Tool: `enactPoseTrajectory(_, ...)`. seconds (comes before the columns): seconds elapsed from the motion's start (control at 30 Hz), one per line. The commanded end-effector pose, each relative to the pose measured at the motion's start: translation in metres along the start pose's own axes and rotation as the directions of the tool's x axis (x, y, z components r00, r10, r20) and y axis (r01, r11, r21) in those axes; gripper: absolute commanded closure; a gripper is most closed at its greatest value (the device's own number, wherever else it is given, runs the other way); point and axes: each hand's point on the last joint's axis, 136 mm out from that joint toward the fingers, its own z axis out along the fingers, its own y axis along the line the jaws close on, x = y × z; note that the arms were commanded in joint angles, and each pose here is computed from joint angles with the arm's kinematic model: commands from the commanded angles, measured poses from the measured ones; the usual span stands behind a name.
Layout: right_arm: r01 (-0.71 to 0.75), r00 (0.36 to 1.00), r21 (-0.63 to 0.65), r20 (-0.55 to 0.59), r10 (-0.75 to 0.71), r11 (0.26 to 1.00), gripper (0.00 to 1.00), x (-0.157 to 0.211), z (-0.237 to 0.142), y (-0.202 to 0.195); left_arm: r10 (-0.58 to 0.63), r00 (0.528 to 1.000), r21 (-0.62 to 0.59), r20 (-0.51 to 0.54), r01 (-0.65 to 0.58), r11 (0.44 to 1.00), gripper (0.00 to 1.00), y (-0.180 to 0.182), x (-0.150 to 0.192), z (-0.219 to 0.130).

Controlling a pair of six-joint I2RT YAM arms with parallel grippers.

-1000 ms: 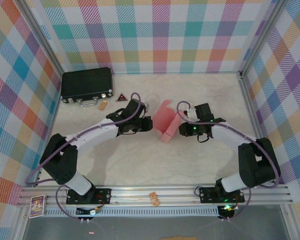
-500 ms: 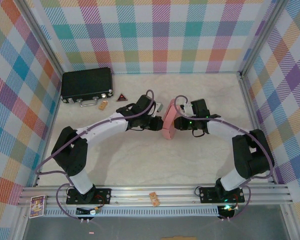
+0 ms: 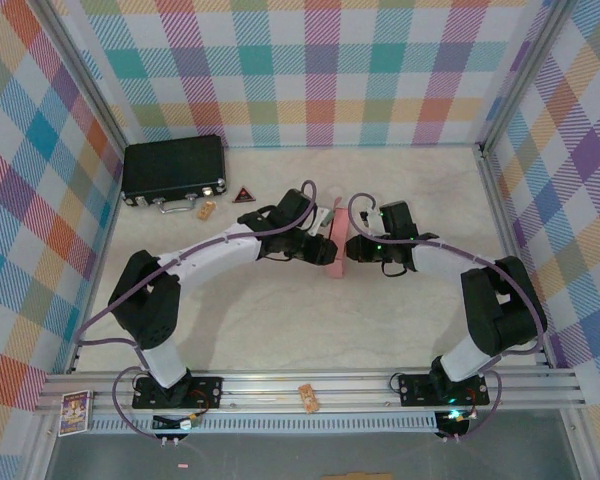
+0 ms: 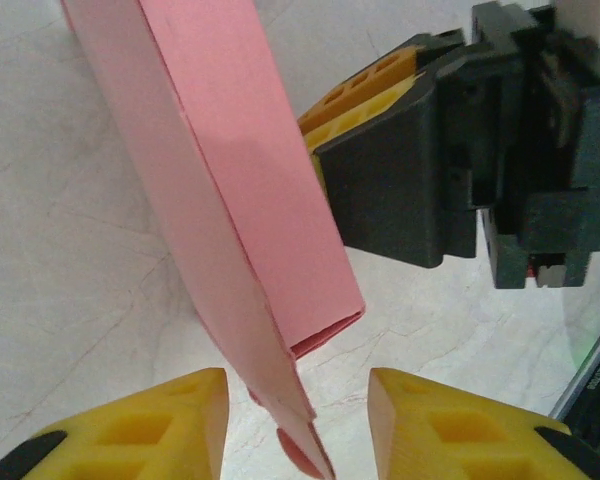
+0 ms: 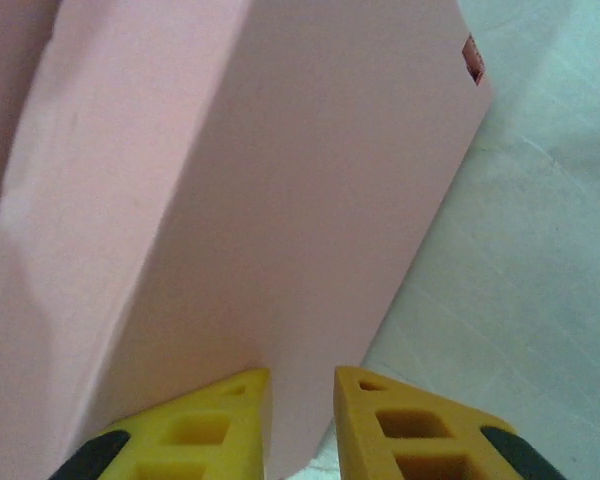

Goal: Fold the paper box

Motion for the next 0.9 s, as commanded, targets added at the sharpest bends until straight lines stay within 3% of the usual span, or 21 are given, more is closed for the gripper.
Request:
enactPoseTrajectory(0.0,-0.009,1.000,0.014,0.004,0.009,1.000,0.75,0.002,0.003,-0.003,0.066,0.997,0.000,0.032,-0.066,0.998,0.51,-0.008,-0.015,-0.004)
enactPoseTrajectory(0.13,-0.007,1.000,0.032,0.009,0.007,0.999,0.75,0.002,0.000,-0.005,0.085,0.995,0.003,0.050,-0.085,0.996,0.47,-0.009,-0.024,-0.009)
enactPoseTrajectory(0.33,-0.009,1.000,0.019,0.018,0.008,1.000,0.75,0.001,-0.003,-0.003,0.069,0.987,-0.006,0.147,-0.069,0.998,0.31,-0.005,-0.045,-0.029)
enactPoseTrajectory(0.47,-0.014,1.000,-0.019,0.024,0.014,1.000,0.73,-0.001,-0.007,0.004,-0.025,0.982,-0.030,0.187,0.031,0.999,0.30,0.015,-0.052,-0.038)
enactPoseTrajectory(0.6,-0.042,0.998,-0.059,0.041,0.045,0.997,0.69,-0.005,-0.016,0.008,-0.094,0.963,0.056,0.253,0.083,0.995,0.27,0.019,-0.057,-0.046)
enactPoseTrajectory(0.87,-0.088,0.994,-0.131,0.045,0.095,0.987,0.66,-0.005,-0.025,0.014,-0.169,0.961,0.110,0.218,0.148,0.983,0.27,0.029,-0.061,-0.026)
